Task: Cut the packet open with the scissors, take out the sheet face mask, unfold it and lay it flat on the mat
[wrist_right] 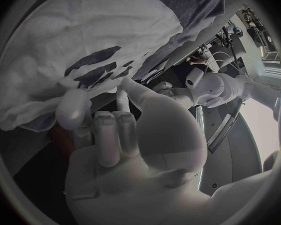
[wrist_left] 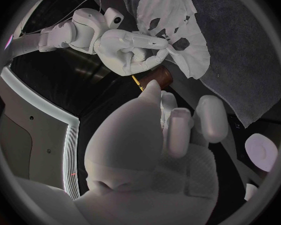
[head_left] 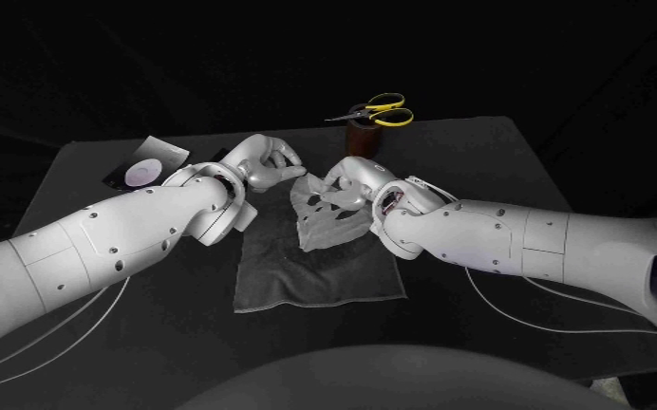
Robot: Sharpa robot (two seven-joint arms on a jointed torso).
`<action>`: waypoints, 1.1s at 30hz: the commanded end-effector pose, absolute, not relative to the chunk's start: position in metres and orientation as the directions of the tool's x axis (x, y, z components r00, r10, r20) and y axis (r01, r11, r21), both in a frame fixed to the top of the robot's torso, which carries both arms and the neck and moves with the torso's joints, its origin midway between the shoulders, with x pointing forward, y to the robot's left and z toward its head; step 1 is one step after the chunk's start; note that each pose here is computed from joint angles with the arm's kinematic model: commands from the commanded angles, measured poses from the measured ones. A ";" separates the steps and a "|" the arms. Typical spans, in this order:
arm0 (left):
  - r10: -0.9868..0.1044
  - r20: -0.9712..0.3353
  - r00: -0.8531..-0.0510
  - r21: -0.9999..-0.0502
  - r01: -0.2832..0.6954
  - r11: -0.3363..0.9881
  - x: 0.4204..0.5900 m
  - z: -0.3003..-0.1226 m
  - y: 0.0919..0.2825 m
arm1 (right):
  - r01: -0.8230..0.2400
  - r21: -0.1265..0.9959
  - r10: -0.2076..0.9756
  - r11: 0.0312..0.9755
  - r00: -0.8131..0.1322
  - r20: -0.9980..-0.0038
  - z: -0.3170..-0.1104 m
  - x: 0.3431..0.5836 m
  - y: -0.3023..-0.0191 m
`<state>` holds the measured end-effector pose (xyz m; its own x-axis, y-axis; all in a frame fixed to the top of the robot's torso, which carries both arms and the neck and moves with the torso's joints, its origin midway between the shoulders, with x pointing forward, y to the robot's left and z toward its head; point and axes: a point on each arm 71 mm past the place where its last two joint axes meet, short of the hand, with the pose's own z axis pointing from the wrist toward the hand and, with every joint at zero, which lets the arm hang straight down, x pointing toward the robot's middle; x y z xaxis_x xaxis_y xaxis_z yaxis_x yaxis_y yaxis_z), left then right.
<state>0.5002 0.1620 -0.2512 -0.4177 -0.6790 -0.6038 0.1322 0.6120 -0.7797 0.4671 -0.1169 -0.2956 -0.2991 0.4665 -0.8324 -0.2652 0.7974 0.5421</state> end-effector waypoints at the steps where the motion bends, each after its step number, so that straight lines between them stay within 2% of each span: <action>1: -0.692 -0.596 -0.408 -0.790 0.142 0.597 0.500 -0.249 0.161 | -0.307 0.542 0.471 0.782 -0.279 -0.837 -0.293 0.465 -0.114; 13: -0.691 -0.594 -0.413 -0.790 0.135 0.598 0.500 -0.250 0.163 | -0.325 0.554 0.482 0.767 -0.278 -0.831 -0.291 0.458 -0.125; 19: -0.691 -0.593 -0.414 -0.790 0.134 0.598 0.499 -0.251 0.165 | -0.330 0.592 0.530 0.735 -0.264 -0.806 -0.284 0.448 -0.139; 27: -0.698 -0.577 -0.424 -0.804 0.141 0.578 0.497 -0.253 0.165 | -0.272 0.678 0.613 0.683 -0.291 -0.734 -0.267 0.447 -0.172; 33: -0.688 -0.569 -0.451 -0.807 0.147 0.572 0.497 -0.257 0.159 | -0.213 0.693 0.614 0.689 -0.336 -0.714 -0.264 0.452 -0.188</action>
